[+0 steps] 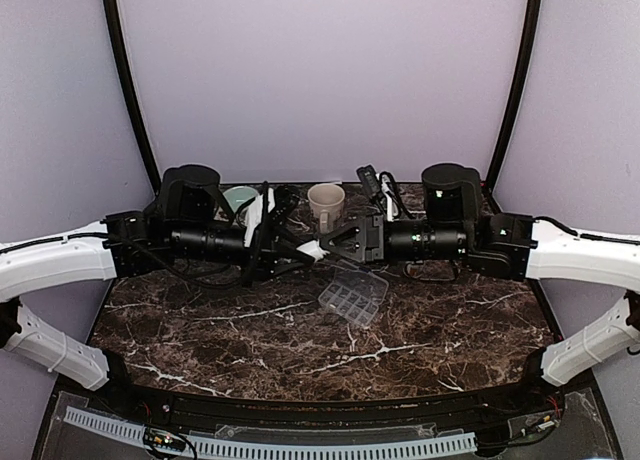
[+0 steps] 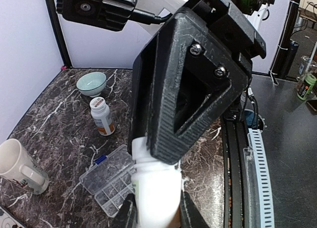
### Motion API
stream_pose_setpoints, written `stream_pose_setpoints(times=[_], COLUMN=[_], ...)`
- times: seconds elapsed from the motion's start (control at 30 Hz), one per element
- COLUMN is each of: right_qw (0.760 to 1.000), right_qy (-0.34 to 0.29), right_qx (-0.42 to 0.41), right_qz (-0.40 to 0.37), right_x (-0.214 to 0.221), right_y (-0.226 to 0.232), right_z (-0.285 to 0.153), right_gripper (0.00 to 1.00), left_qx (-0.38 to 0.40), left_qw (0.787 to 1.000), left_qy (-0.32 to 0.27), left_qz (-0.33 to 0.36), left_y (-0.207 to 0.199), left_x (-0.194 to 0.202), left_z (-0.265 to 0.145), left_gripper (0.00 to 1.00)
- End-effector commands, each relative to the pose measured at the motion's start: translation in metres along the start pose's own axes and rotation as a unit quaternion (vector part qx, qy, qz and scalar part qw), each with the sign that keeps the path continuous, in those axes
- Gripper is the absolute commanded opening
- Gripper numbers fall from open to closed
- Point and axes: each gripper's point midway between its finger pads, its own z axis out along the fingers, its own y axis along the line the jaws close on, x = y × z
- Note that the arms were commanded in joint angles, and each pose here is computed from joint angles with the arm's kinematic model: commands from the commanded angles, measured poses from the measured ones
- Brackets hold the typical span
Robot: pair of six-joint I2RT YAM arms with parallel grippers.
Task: Sort the pills into containers
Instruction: Unscrew the lid of the pill bottle.
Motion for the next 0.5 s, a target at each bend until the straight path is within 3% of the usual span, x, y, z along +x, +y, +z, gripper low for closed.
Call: stream_pose_setpoints(times=[0.0,0.2,0.47], right_qw=[0.986,0.967,0.961], right_qy=[-0.012,-0.041,-0.051], right_qx=[-0.088,-0.111,-0.105], right_qz=[-0.138,-0.225,-0.252], right_x=[0.008,0.011,0.007], right_y=[0.028,0.033,0.033], right_z=[-0.011,-0.024,-0.022], right_gripper=[0.04,0.04,0.05], left_qx=[0.085,0.162,0.218], left_qw=[0.995,0.982,0.967], left_qy=[-0.033,-0.057,-0.069], left_qz=[-0.032,-0.081,-0.113], left_y=[-0.029,-0.046,-0.055], left_x=[-0.034,-0.050,-0.060], left_z=[-0.009,-0.016,-0.022], left_gripper=[0.00,0.00,0.00])
